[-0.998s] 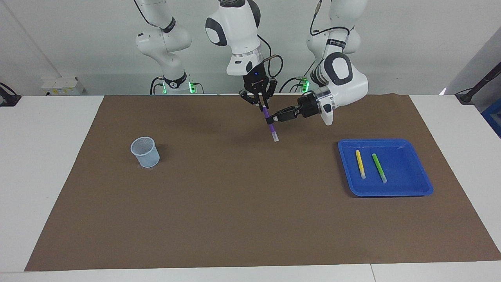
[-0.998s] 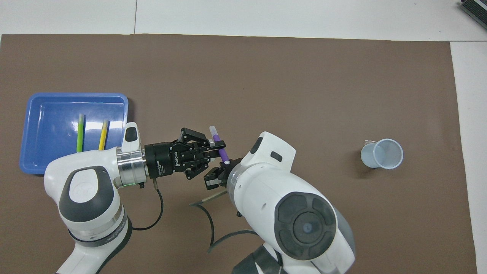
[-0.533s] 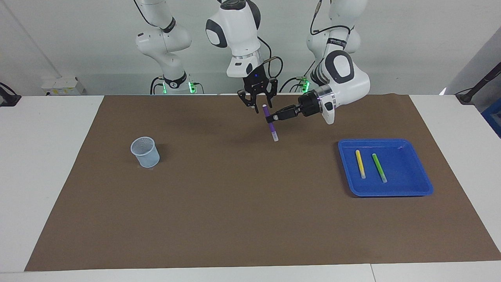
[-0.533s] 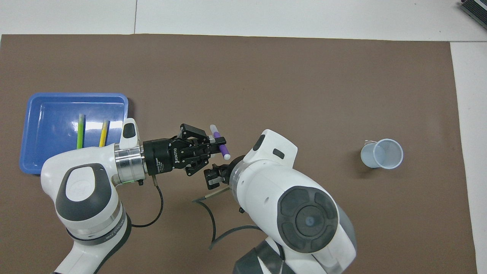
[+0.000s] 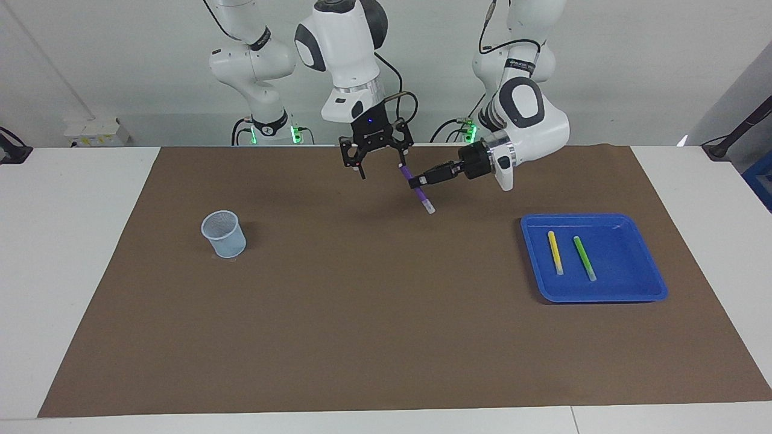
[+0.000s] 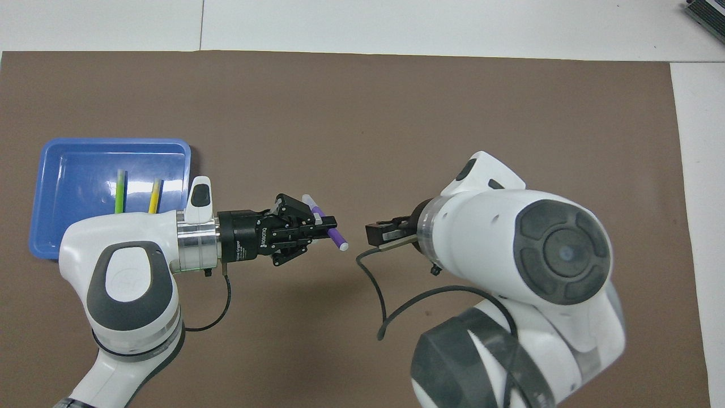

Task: Right arm passes pens to left for tray arrangement
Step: 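Carry the purple pen to the tray while the right gripper withdraws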

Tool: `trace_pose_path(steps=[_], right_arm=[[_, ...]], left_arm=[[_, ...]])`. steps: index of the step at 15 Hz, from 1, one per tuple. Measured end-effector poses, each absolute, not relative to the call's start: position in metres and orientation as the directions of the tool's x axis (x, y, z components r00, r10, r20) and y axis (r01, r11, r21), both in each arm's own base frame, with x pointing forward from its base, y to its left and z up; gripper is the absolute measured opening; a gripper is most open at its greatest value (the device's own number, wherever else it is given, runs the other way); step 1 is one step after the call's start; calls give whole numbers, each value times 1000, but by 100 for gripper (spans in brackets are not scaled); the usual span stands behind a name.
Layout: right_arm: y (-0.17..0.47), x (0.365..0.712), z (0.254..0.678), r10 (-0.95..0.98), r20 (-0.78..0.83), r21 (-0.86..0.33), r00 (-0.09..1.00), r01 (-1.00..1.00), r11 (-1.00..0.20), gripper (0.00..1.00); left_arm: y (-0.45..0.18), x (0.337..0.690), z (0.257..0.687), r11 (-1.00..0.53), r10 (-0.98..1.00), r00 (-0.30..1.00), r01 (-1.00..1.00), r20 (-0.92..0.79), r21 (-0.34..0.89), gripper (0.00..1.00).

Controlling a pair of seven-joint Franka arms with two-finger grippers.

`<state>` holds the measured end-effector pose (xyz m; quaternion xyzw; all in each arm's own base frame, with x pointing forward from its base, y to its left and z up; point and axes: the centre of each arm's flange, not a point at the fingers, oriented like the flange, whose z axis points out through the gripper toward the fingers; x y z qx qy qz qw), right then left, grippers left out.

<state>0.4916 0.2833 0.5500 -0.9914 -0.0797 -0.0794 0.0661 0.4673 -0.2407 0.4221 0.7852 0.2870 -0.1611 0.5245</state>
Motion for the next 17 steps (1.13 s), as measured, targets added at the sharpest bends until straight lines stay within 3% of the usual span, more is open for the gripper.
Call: trace_pose_path(steps=[8, 12, 17], right_arm=[[158, 517, 538, 20, -37, -46, 999, 18, -999, 100], [86, 535, 560, 90, -76, 26, 993, 92, -995, 100], [39, 569, 581, 112, -59, 19, 992, 113, -993, 100]], left_arm=[[-247, 479, 430, -707, 89, 931, 310, -355, 636, 19], [-228, 483, 426, -865, -7, 952, 147, -305, 480, 19], [-200, 485, 416, -978, -106, 959, -54, -261, 200, 19]])
